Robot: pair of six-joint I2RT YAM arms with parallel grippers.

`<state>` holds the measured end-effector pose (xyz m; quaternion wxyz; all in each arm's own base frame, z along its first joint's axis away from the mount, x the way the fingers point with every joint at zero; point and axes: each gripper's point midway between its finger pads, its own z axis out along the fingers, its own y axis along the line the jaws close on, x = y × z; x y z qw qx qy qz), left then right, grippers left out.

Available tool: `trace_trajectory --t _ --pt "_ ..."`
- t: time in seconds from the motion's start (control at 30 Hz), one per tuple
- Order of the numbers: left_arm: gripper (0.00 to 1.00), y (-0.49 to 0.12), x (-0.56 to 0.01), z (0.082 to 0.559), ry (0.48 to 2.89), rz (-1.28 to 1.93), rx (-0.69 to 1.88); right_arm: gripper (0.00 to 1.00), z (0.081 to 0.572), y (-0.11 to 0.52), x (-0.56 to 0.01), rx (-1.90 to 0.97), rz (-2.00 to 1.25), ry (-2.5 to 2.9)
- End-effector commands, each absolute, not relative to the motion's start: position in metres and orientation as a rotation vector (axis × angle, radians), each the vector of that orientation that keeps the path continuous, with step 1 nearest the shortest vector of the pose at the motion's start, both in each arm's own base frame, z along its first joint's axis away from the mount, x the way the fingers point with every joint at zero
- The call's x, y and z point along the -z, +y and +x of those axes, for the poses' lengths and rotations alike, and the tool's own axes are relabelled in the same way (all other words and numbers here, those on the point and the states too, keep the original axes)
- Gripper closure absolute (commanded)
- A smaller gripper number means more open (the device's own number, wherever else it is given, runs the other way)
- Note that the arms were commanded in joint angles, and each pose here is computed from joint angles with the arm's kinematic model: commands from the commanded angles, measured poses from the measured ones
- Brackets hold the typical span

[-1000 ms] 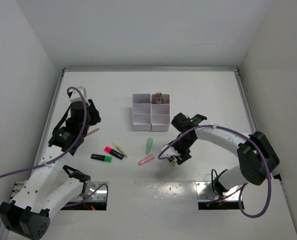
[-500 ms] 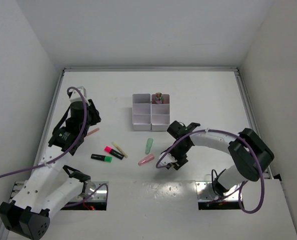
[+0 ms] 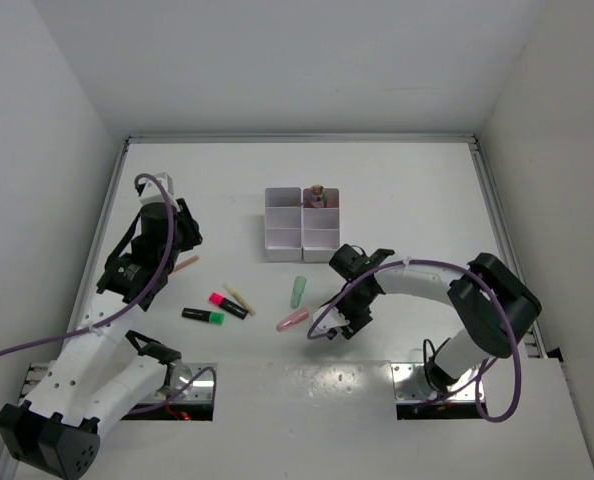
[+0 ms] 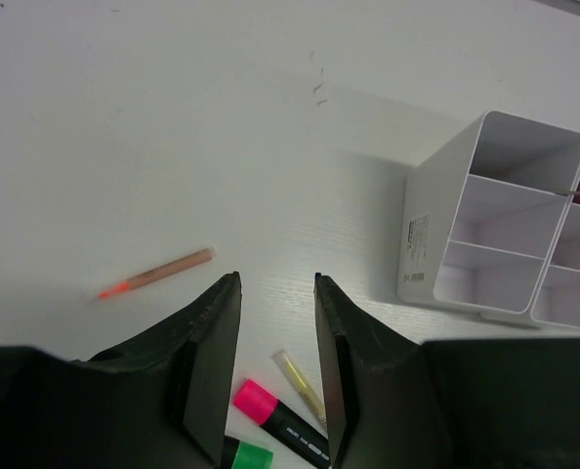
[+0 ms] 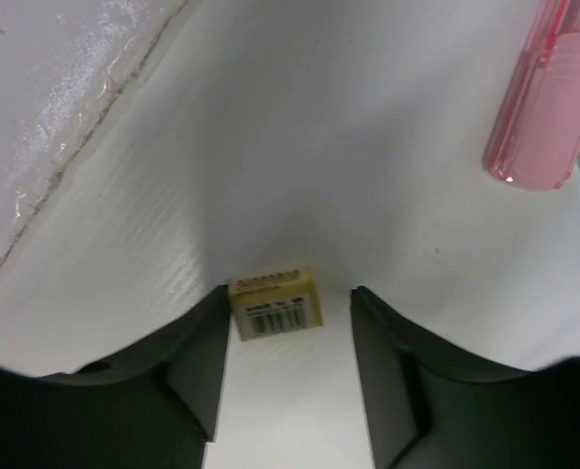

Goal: Sort the stationery into containers
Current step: Pick up the stationery from the center of the board, then place the stationery in the storage box.

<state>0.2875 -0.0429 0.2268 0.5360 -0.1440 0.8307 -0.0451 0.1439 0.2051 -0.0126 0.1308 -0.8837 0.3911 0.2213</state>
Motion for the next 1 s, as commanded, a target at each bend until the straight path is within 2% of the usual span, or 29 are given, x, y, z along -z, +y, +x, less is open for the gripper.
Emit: trace_trajectory --t 0.0,0.2,0.3,0.37,0.4,0.63,0.7,0.97 --pt "0.58 -0.043 -0.236 0.292 1.941 -0.337 0.128 0.51 0.144 0.205 0.017 -0.618 -2.593 1.124" --pt "0.58 -0.043 -0.236 0.292 1.941 -0.337 0.128 0.72 0.143 0.203 0.016 -0.642 -2.612 1.146" --pt "0.58 -0.043 -0.236 0.292 1.941 -0.337 0.128 0.76 0.153 0.221 -0.007 -0.648 -2.537 1.154" --pt "0.58 -0.043 -0.236 0.292 1.941 -0.337 0.128 0.90 0.176 0.242 -0.035 -0.581 -2.395 1.246" --pt "0.58 -0.043 -0.236 0.292 1.941 -0.337 0.128 1.00 0.187 0.249 -0.045 -0.543 -2.336 1.286" --pt "0.58 -0.043 -0.236 0.292 1.941 -0.337 0.128 1.00 0.306 0.269 -0.121 -0.069 -1.781 1.566" --pt "0.58 -0.043 -0.236 0.292 1.941 -0.337 0.128 1.00 0.325 0.260 -0.125 0.053 -1.684 1.631" --pt "0.58 -0.045 -0.236 0.291 1.944 -0.332 0.137 1.00 0.369 0.250 -0.133 0.253 -1.465 1.696"
